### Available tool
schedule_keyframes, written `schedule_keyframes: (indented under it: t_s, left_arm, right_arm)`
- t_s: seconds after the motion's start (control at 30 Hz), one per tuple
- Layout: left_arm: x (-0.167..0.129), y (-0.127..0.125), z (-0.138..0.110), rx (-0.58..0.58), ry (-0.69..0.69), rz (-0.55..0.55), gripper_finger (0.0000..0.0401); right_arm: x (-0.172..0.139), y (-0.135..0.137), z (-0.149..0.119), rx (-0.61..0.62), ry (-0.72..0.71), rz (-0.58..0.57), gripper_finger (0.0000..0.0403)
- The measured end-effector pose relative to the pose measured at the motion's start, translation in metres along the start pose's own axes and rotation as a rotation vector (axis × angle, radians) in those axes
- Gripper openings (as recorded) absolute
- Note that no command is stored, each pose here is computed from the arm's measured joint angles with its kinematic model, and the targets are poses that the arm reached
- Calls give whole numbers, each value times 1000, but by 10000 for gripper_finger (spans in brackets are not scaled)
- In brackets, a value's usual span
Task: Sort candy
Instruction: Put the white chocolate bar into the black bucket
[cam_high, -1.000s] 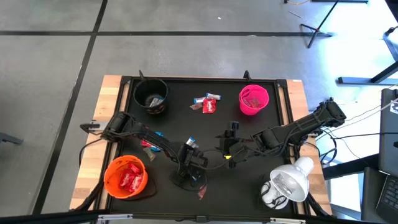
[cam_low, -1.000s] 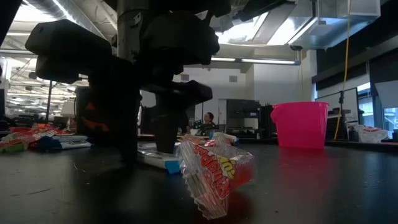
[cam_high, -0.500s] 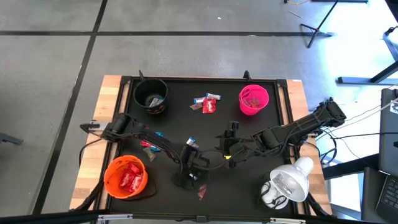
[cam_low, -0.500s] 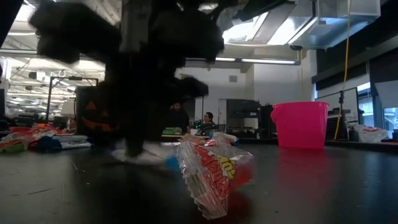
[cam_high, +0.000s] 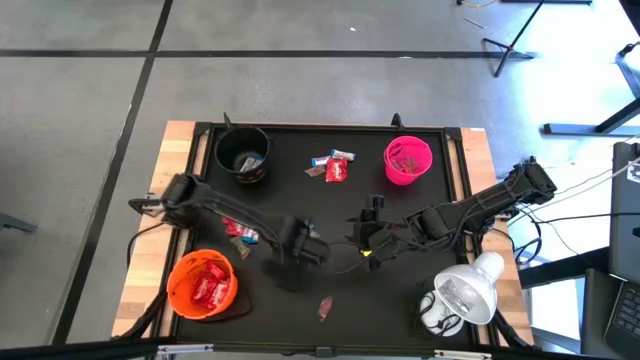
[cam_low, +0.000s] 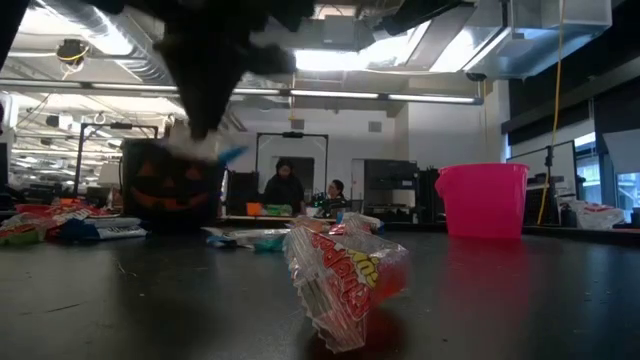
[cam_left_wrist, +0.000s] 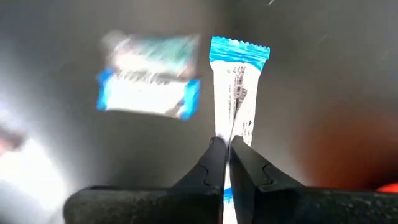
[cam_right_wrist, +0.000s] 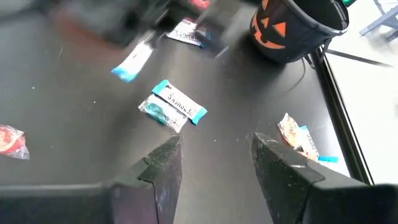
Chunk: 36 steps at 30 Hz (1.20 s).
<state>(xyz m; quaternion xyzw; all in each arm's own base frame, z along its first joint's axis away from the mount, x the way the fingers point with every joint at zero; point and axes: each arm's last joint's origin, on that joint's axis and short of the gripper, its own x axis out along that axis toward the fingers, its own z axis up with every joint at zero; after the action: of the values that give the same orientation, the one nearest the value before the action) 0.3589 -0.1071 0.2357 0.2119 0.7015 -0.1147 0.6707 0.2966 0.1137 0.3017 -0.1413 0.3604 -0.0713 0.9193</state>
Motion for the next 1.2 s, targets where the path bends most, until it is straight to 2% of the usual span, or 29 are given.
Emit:
schedule_keyframes:
  t_s: [0.17, 0.37, 0.47, 0.57, 0.67, 0.8, 0.93, 1.07, 1.2]
  left_arm:
    - [-48, 21, -44, -97, 1, 150, 2]
    - [-112, 56, -121, -279, -119, 345, 1]
    - [-137, 77, -167, -421, -213, 403, 1]
    - [-149, 94, -210, -595, -284, 460, 1]
    - [-143, 105, -241, -765, -295, 485, 0]
    - [-113, 113, -264, -895, -242, 485, 0]
    - [-74, 122, -272, -963, -199, 400, 0]
    - [-41, 130, -277, -1006, -149, 429, 1]
    - [-29, 137, -284, -1041, -171, 408, 24]
  right_arm:
    - [0, 0, -1, -8, 14, -2, 188]
    - [0, 0, -2, -8, 15, -3, 188]
    - [0, 0, -1, -6, 12, -4, 188]
    - [0, 0, -1, 2, 12, -4, 188]
    - [0, 0, -1, 15, 11, -4, 188]
    - [0, 0, -1, 24, 9, -3, 188]
    - [0, 0, -1, 24, 9, -2, 188]
    - [0, 0, -1, 24, 9, -1, 188]
    - [0, 0, -1, 22, 11, -2, 188]
